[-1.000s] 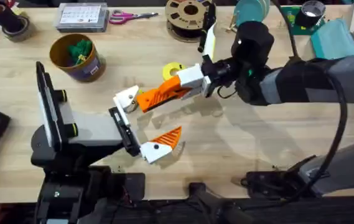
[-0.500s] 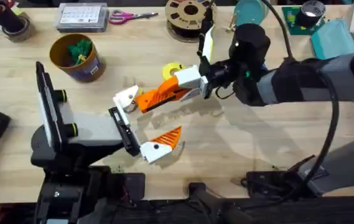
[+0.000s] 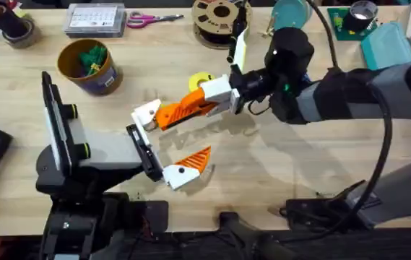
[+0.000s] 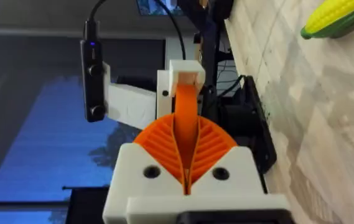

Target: Pick up the gripper from the table and insert it into the empty holder that is missing its gripper. Then pick up a screw, insert it into the mounting hole, and use the screwdriver to tighten it. Finally, clean up the table by picking up the vegetable and placing it into the bucket.

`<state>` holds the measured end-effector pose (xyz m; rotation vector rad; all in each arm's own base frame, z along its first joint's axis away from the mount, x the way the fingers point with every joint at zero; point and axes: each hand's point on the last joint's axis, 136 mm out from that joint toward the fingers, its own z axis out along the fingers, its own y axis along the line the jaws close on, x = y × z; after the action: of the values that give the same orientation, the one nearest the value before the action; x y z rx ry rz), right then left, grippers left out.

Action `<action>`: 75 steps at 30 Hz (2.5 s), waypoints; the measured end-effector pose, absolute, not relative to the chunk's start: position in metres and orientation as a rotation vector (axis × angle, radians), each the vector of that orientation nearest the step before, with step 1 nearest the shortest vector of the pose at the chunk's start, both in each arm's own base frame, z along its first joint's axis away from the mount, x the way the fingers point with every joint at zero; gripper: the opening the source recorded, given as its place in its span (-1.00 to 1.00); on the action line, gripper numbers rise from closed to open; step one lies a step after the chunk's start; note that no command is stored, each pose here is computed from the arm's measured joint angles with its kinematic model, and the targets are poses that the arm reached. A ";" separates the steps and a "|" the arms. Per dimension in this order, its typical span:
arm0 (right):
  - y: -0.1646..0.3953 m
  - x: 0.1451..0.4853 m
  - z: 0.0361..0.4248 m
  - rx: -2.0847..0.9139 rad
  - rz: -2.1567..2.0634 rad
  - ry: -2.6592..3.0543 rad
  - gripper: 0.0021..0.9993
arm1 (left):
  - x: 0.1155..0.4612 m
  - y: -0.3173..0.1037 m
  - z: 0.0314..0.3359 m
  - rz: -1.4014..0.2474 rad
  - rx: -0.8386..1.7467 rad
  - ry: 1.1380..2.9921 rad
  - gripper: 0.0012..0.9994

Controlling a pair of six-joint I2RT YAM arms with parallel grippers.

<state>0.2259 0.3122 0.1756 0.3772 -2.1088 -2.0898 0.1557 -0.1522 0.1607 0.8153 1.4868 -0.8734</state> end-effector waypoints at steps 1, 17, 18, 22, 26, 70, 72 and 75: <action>0.313 0.226 0.176 0.374 -2.092 -2.111 -0.98 | 0.156 -0.152 0.161 -0.873 0.815 1.486 0.97; 0.327 0.227 0.168 0.340 -2.097 -2.139 -0.98 | 0.157 -0.151 0.160 -0.878 0.801 1.497 0.97; 0.328 0.227 0.167 0.339 -2.096 -2.140 -0.98 | 0.157 -0.151 0.160 -0.879 0.799 1.498 0.97; 0.329 0.229 0.166 0.341 -2.096 -2.138 -0.98 | 0.157 -0.151 0.160 -0.883 0.794 1.501 0.97; 0.333 0.232 0.167 0.351 -2.096 -2.134 -0.98 | 0.157 -0.151 0.160 -0.884 0.794 1.502 0.97; 0.342 0.232 0.171 0.405 -2.076 -2.095 -0.98 | 0.156 -0.152 0.161 -0.881 0.806 1.494 0.97; 0.341 0.232 0.171 0.405 -2.076 -2.095 -0.99 | 0.156 -0.152 0.160 -0.882 0.806 1.494 0.97; 0.341 0.232 0.171 0.406 -2.077 -2.094 -0.99 | 0.156 -0.152 0.160 -0.882 0.806 1.494 0.97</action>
<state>0.2321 0.3407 0.1714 0.4058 -2.0944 -2.0767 0.1558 -0.1518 0.1605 0.8063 1.4939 -0.8821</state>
